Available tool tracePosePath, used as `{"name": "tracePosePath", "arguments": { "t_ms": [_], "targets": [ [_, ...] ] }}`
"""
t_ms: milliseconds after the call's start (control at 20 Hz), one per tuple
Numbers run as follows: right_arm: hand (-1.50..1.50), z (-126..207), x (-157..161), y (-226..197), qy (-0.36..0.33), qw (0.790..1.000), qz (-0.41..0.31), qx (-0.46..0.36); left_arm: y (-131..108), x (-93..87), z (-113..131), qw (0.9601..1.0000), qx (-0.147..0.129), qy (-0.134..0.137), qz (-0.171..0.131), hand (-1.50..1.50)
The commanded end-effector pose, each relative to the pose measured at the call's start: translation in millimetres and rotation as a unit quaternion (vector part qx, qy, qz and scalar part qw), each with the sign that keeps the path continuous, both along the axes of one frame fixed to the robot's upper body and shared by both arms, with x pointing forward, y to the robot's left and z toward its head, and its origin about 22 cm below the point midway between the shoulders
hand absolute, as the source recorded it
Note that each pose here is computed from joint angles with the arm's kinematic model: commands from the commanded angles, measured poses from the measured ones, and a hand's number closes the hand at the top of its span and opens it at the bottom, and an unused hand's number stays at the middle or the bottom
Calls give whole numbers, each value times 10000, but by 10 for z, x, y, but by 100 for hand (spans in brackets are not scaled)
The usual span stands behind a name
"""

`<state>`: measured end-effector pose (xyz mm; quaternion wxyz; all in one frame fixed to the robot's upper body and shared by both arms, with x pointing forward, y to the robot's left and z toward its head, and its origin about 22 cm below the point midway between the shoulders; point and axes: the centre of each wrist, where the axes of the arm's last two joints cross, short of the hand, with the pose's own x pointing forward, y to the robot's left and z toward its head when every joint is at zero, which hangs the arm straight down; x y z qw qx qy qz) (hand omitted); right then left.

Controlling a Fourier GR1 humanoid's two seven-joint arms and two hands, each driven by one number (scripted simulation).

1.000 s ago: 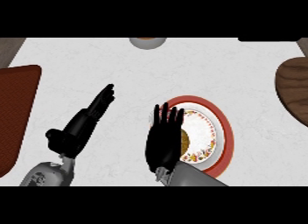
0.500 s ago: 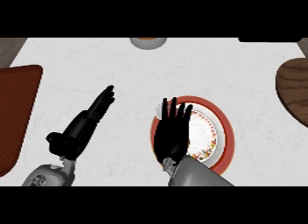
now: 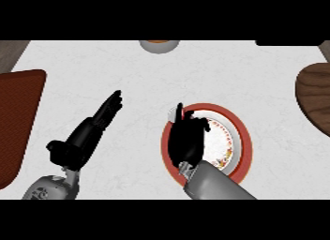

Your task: Pick the squash from the plate and place it in the bowl

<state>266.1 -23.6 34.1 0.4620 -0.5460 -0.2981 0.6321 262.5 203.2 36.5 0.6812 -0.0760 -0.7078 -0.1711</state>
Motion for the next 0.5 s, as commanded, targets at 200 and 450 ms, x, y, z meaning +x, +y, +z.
{"name": "tracePosePath", "arguments": {
  "t_ms": [200, 450],
  "targets": [
    [150, -93, 97, 3, -219, 9994, -153, -209, 162, -83, -235, 10000, 38, -23, 9, 0],
    [150, -267, -233, -679, 884, 9770, 1779, 775, 62, -24, -62, 9999, 9, -6, 122, 0]
  ]
}}
